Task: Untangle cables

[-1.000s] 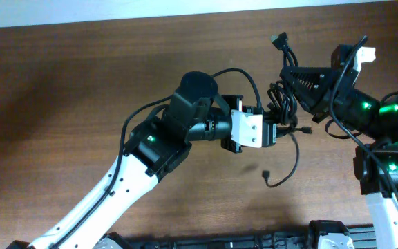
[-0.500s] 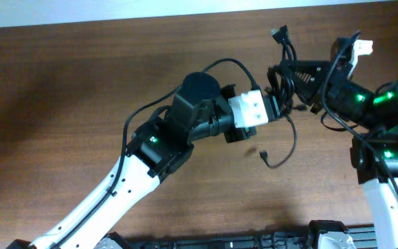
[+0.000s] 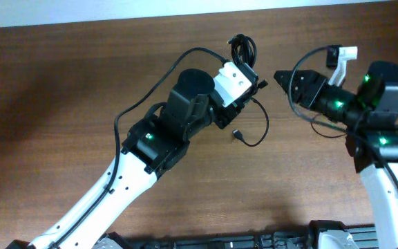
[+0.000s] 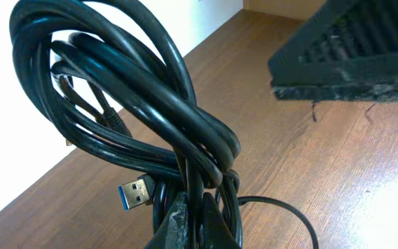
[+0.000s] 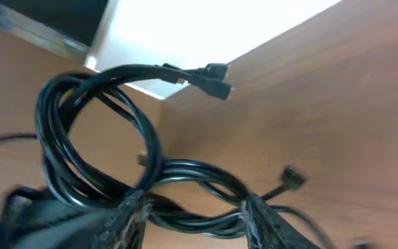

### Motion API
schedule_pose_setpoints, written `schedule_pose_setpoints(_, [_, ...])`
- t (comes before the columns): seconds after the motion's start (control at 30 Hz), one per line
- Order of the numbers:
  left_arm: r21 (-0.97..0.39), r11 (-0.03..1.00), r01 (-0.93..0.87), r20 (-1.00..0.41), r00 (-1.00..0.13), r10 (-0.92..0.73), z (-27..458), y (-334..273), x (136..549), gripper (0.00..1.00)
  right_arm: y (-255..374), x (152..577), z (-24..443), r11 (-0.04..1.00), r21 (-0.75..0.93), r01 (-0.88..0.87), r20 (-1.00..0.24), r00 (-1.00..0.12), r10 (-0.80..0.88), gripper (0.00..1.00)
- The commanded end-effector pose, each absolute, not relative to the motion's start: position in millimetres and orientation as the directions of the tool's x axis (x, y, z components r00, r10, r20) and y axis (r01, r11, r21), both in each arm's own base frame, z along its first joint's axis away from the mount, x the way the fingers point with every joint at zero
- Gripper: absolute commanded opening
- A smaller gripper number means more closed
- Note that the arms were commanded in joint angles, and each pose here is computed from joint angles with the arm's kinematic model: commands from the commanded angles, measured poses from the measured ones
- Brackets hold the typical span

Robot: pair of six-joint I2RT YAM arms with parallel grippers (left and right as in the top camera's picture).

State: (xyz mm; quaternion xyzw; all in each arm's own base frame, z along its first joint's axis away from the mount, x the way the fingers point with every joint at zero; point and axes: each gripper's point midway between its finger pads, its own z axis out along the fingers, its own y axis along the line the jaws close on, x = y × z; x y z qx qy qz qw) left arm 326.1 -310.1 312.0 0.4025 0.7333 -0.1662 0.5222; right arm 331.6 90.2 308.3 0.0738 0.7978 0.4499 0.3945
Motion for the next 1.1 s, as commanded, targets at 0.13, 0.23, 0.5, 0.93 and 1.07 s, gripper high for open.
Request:
schedule_pose_setpoints(0.13, [0.133, 0.574, 0.808, -0.943, -0.074, 0.323, 343.7, -320.4, 313.7, 0.0, 97.0, 285.7, 368.1, 0.796, 0.185, -0.576, -0.969, -0.242, 0.05, 0.67])
schedule_pose_setpoints(0.23, [0.114, 0.487, 0.866, -0.961, -0.029, 0.276, 355.8, -334.1, 299.8, 0.0, 93.8, 278.3, 370.8, 0.843, 0.113, -0.527, -0.979, -0.203, 0.004, 0.69])
schedule_pose_setpoints(0.5, [0.122, 0.399, 0.909, -0.97, 0.025, 0.24, 366.4, -360.1, 271.7, 0.0, 100.8, 276.5, 370.6, 0.835, 0.109, -0.539, -0.979, -0.202, -0.003, 0.64])
schedule_pose_setpoints(0.93, [0.121, 0.383, 0.916, -0.97, 0.028, 0.241, 365.7, -365.0, 265.6, 0.0, 80.0, 287.4, 366.4, 0.903, 0.122, -0.413, -0.974, -0.225, 0.029, 0.05])
schedule_pose_setpoints(1.07, [0.117, 0.364, 0.924, -0.971, 0.03, 0.237, 366.1, -366.7, 262.1, 0.0, 82.4, 286.4, 366.6, 0.896, 0.125, -0.426, -0.974, -0.225, 0.028, 0.29])
